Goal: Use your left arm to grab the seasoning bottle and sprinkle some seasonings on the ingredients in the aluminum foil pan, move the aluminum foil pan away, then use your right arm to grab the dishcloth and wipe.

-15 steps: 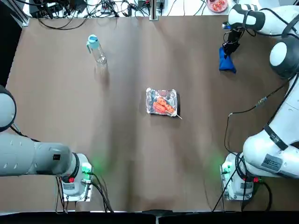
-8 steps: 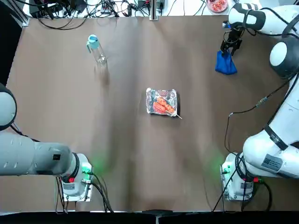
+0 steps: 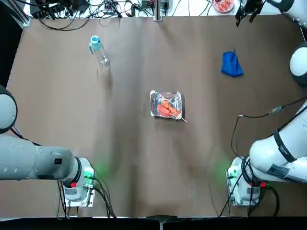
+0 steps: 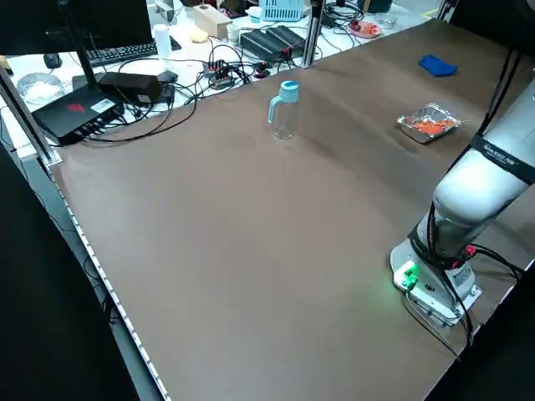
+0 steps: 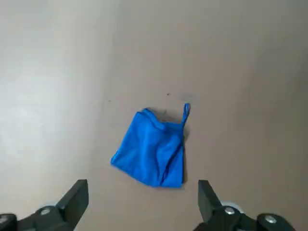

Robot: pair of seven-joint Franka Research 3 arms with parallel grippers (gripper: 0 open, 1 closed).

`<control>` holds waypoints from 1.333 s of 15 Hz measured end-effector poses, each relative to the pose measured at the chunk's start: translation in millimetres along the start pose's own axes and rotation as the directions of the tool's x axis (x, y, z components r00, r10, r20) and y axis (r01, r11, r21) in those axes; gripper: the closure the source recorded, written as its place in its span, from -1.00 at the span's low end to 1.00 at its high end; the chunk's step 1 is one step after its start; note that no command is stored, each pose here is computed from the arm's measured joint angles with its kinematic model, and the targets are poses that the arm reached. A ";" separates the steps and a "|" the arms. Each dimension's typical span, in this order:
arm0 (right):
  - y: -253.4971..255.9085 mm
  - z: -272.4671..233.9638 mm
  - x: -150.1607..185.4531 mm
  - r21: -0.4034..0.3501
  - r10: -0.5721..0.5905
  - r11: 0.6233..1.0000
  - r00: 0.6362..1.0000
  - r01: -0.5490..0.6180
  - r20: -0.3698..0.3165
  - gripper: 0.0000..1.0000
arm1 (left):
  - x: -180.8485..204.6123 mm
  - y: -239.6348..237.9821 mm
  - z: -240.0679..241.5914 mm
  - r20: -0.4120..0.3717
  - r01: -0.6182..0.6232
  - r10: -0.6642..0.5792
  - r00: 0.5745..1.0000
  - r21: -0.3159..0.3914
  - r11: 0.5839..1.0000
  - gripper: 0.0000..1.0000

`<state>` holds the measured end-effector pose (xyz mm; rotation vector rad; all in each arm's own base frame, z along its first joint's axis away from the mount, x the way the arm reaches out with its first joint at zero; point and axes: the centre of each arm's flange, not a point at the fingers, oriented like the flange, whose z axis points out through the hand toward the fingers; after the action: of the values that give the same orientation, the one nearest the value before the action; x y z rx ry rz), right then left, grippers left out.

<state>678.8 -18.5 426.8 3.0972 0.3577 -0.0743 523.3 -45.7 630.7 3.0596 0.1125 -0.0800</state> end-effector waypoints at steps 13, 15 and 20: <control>-63.5 -194.5 -104.4 -0.006 -0.009 1.000 0.999 0.009 -0.048 -1.00 | 2.3 0.5 2.7 -0.014 -0.016 0.018 1.000 0.105 0.994 -0.99; -67.7 -193.3 -109.8 -0.007 -0.016 1.000 0.999 0.015 -0.039 -1.00 | 2.3 0.9 2.8 -0.014 -0.017 0.018 1.000 0.105 0.994 -0.99; -82.1 -185.3 -118.2 -0.013 -0.034 0.999 0.999 0.034 -0.017 -1.00 | 2.2 1.9 2.8 -0.015 -0.019 0.020 1.000 0.105 0.994 -0.99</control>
<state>553.3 39.8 616.4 3.0816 0.4103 -0.0455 525.5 -47.7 627.9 3.1662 0.0818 -0.0625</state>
